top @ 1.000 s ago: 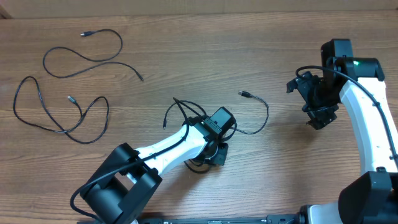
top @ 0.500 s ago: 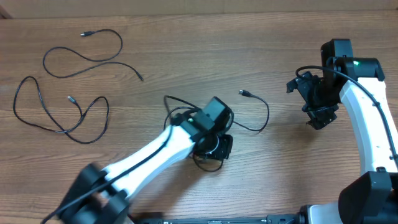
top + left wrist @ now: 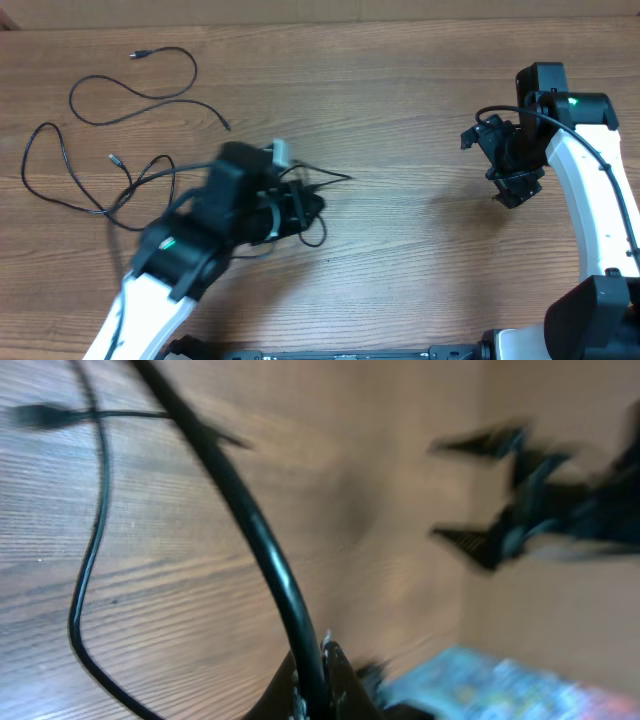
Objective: Untangle cables
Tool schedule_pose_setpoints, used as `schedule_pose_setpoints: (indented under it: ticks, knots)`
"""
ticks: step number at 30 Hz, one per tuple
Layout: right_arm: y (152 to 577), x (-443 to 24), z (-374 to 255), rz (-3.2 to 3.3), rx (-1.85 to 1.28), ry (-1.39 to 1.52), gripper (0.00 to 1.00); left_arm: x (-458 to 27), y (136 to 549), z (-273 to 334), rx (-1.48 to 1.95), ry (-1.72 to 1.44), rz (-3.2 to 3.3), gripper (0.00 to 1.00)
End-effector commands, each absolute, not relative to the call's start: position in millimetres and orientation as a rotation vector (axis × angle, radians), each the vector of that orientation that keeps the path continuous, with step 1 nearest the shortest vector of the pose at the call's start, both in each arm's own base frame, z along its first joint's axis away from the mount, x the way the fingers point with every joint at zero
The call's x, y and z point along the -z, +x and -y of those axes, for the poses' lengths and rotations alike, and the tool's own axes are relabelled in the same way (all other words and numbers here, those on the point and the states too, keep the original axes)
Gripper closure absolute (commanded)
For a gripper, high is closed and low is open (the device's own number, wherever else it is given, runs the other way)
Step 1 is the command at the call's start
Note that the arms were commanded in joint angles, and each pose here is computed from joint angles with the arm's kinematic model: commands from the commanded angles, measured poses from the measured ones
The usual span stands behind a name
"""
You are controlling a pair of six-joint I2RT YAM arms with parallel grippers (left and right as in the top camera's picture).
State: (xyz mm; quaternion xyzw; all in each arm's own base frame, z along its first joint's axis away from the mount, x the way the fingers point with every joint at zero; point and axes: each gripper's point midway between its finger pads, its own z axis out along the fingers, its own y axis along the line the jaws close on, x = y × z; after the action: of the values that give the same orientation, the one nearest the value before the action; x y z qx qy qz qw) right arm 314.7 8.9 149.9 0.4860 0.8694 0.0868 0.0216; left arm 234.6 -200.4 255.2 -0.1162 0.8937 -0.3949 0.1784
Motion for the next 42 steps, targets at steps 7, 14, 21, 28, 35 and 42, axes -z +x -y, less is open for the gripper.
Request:
schedule_pose_setpoints:
  ticks: [7,14,21,28,35,42]
  knots:
    - [318.2,-157.2,-7.7,-2.674,-0.282,1.489,0.0,-323.0,218.1,152.9,1.223,-0.507,-2.236,0.96]
    - [318.2,-157.2,-7.7,-2.674,-0.282,1.489,0.0,-338.8,208.9,141.4,1.203,-0.482,-2.148,0.96]
    - [318.2,-157.2,-7.7,-2.674,-0.281,1.489,0.0,-341.0,215.1,125.2,1.213,-0.741,-2.072,0.96]
    - [318.2,-157.2,-7.7,-2.674,-0.281,1.489,0.0,-347.2,224.7,83.2,1.2,-1.204,-1.798,0.96]
    - [318.2,-157.2,-7.7,-2.674,-0.281,1.489,0.0,-348.1,231.5,19.0,0.989,-1.49,-1.439,0.96]
    - [318.2,-157.2,-7.7,-2.674,-0.281,1.489,0.0,-350.0,206.3,-63.2,0.547,-1.58,-1.09,0.96]
